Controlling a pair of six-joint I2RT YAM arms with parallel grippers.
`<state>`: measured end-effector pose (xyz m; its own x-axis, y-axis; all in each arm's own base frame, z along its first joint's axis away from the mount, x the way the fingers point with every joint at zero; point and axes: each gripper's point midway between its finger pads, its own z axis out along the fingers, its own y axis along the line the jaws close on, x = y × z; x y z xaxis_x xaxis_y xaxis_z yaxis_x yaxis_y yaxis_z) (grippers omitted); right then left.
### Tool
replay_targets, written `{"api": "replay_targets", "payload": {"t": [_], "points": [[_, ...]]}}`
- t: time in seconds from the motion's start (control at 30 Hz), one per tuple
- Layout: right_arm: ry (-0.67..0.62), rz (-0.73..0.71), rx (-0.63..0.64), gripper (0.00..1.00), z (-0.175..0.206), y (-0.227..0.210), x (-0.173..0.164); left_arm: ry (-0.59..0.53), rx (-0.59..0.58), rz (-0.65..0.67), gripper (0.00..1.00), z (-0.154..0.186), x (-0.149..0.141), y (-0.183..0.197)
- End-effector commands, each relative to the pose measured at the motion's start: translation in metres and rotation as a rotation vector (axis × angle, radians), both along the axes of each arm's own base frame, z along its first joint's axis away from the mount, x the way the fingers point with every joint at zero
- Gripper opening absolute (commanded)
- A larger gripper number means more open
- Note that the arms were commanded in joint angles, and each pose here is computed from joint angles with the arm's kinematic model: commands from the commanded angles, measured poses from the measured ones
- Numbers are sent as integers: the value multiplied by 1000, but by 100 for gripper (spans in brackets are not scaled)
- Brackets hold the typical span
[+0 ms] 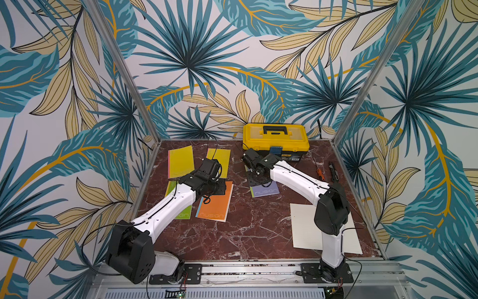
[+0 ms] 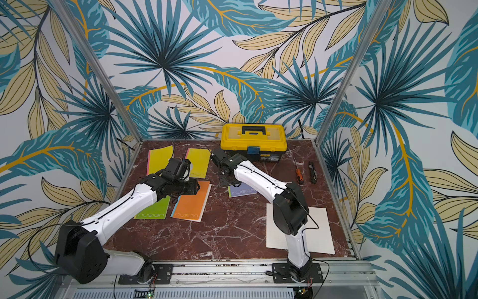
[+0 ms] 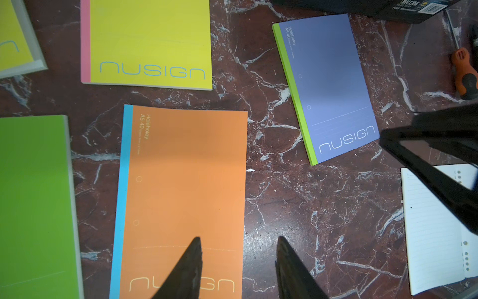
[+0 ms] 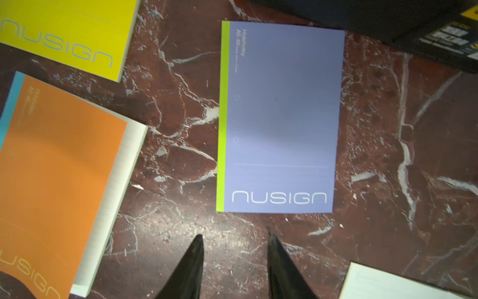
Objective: Close the notebook
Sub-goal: Place the notebook at the center of the board, then move the notebook to the center of the board.
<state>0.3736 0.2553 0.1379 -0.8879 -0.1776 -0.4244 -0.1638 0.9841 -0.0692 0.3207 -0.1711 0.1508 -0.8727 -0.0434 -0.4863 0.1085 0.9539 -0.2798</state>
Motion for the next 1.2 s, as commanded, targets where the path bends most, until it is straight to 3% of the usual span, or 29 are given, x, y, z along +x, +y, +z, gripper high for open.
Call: {"api": "replay_targets", "payload": {"t": [0.0, 0.3, 0.6, 0.87, 1.17], "points": [[15, -55, -12, 42, -7, -27, -14, -24, -25, -34, 48, 6, 7, -22], [120, -224, -108, 40, -40, -124, -85, -2, -96, -122, 48, -11, 5, -70], [204, -354, -193, 24, -63, -177, -134, 37, -132, -204, 48, -36, 0, -116], [308, -410, -232, 9, -90, -191, -160, 63, -146, -257, 48, -51, -9, -144], [366, -400, -221, 6, -105, -188, -169, 61, -138, -252, 47, -51, -11, -140]]}}
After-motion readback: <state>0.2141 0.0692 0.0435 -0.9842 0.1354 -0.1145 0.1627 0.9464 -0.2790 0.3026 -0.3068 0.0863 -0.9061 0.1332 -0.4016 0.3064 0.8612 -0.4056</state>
